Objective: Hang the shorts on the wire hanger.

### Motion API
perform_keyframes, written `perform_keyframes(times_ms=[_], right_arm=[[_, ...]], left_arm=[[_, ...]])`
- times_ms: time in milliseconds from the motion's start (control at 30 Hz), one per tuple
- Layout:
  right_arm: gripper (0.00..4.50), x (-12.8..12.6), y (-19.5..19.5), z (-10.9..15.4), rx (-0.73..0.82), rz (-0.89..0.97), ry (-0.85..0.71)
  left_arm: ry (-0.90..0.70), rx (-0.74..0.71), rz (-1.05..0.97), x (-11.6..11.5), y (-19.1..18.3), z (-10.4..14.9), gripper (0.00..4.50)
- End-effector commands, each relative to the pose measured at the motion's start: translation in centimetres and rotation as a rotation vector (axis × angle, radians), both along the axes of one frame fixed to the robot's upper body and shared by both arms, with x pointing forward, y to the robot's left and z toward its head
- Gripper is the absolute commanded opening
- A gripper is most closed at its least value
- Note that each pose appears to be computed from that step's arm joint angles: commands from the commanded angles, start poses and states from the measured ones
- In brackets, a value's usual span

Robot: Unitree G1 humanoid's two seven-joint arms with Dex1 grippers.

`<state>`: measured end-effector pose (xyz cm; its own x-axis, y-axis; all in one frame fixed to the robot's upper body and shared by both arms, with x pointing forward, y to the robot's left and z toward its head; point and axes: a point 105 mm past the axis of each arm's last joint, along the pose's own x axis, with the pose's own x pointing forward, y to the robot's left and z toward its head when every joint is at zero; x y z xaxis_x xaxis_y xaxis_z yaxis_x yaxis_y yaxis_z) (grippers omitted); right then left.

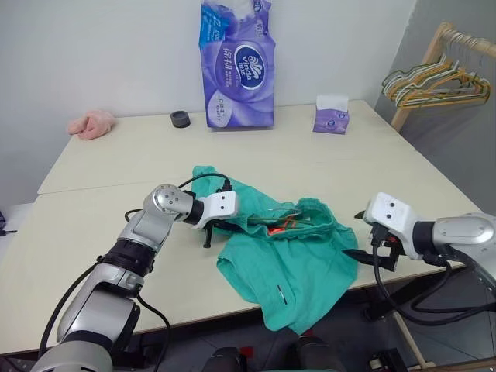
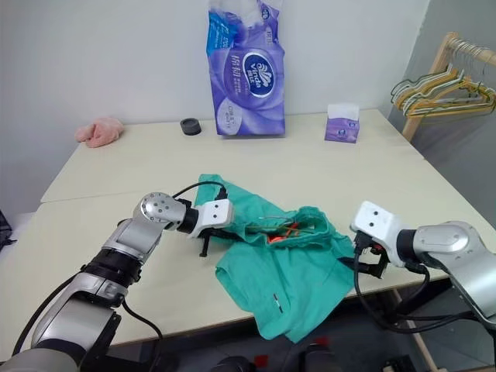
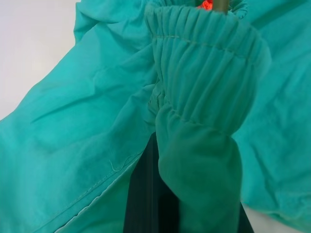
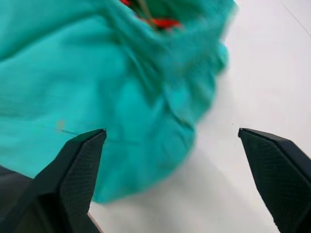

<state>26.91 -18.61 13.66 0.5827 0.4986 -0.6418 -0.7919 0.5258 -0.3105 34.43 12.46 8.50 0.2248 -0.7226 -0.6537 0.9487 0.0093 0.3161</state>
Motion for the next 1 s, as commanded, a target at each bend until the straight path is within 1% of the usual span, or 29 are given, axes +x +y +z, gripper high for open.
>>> perform_keyframes(times_ms=[33, 200, 300, 500, 633, 733, 767, 967, 1000], right_arm=[[4.48, 0.3, 0.3, 0.4, 0.031, -0.018, -0.033], [4.48, 1.3, 1.0, -1.6, -0.024, 0.023, -0.016], [4.48, 2.0, 1.3, -1.9, -0.057, 0.059, -0.019], [4.48, 4.4, 1.2, -2.4, -0.148, 0.115, -0.031], [4.48, 4.8, 1.6, -2.6, -0.173, 0.166, -0.009], [3.87, 4.8, 1.9, -2.9, -0.189, 0.201, 0.005], [3.57, 4.9, 2.1, -2.9, -0.19, 0.21, 0.008], [1.46, 5.0, 2.8, -3.2, -0.202, 0.24, 0.015], [1.06, 5.0, 2.9, -3.3, -0.206, 0.246, 0.018]], left_arm=[[-0.041, -0.036, -0.031, 0.0, -1.1, 1.3, 0.0], [-0.063, -0.052, -0.041, 0.3, -1.7, 1.7, 0.0], [-0.071, -0.063, -0.043, 0.5, -1.9, 1.9, 0.0], [-0.07, -0.091, -0.066, 0.2, -2.4, 2.6, 0.0], [-0.071, -0.09, -0.068, 0.2, -2.3, 2.7, 0.0], [-0.071, -0.086, -0.071, 0.1, -2.2, 2.7, 0.0], [-0.071, -0.086, -0.071, 0.1, -2.2, 2.7, 0.0], [-0.069, -0.084, -0.083, -0.1, -2.3, 2.8, 0.0], [-0.068, -0.085, -0.085, -0.2, -2.4, 2.9, 0.0]])
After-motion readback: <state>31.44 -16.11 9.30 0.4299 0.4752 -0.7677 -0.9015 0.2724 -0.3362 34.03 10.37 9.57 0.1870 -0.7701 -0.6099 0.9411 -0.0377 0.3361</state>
